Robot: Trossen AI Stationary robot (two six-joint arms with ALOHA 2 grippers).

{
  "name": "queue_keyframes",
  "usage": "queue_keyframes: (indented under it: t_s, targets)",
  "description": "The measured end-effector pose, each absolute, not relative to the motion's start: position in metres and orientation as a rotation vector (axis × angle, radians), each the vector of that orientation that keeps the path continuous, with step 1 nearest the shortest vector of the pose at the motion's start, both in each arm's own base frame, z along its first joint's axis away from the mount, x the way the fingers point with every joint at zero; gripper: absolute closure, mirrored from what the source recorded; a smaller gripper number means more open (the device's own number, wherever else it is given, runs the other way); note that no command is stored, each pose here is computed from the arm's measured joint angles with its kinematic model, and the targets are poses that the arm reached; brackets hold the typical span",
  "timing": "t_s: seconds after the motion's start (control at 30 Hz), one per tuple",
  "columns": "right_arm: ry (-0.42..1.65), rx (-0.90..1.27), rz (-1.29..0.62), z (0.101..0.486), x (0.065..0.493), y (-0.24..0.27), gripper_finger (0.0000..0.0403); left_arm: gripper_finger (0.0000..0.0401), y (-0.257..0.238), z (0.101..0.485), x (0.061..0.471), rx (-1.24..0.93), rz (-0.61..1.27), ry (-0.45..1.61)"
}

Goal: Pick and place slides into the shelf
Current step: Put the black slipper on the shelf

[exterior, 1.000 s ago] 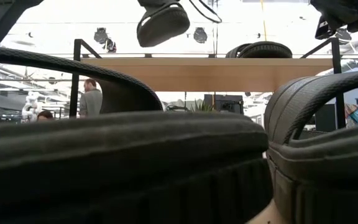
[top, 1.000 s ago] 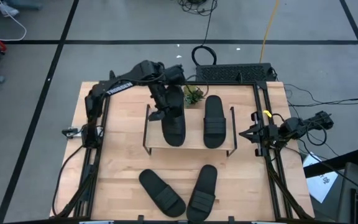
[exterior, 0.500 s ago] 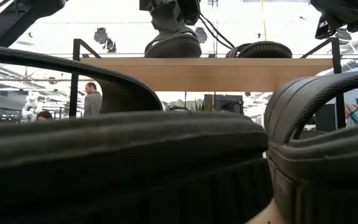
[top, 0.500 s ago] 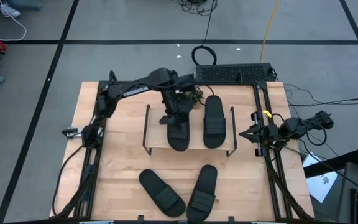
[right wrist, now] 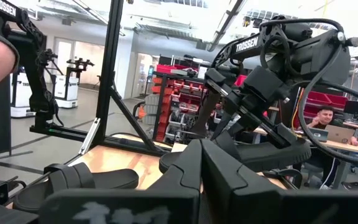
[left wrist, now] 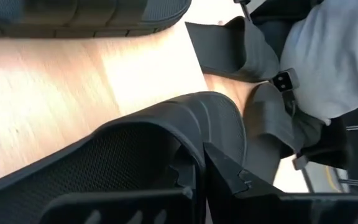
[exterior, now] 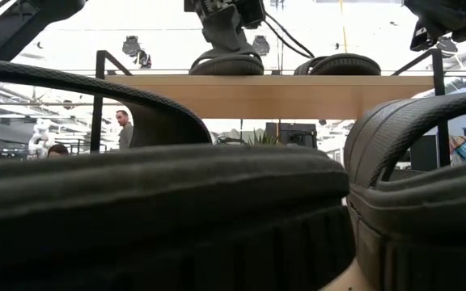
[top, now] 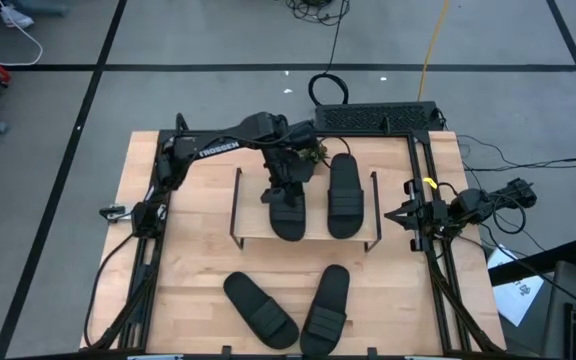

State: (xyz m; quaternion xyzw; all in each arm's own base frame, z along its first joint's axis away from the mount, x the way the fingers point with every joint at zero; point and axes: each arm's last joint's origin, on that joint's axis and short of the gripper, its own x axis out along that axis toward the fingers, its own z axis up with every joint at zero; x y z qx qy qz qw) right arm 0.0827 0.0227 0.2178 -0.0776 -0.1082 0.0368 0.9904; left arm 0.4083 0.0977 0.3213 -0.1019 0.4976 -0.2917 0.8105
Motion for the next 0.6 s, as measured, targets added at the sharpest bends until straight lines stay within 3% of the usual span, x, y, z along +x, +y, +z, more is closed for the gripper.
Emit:
queue_keyframes:
  t_s: [0.27,0.6]
  targets:
    - [-0.217,-0.152,0.074,0.2178,0.0827,0.0227,0.0403,0.0372,0.0920,0.3200,0.4125,-0.055,-0.579,1.085]
    - [-0.217,-0.152,0.074,0.2178,0.0827,0.0227,0.0403,0.0236,0.0940,0.3188,0.4141,0.007,-0.459,1.141]
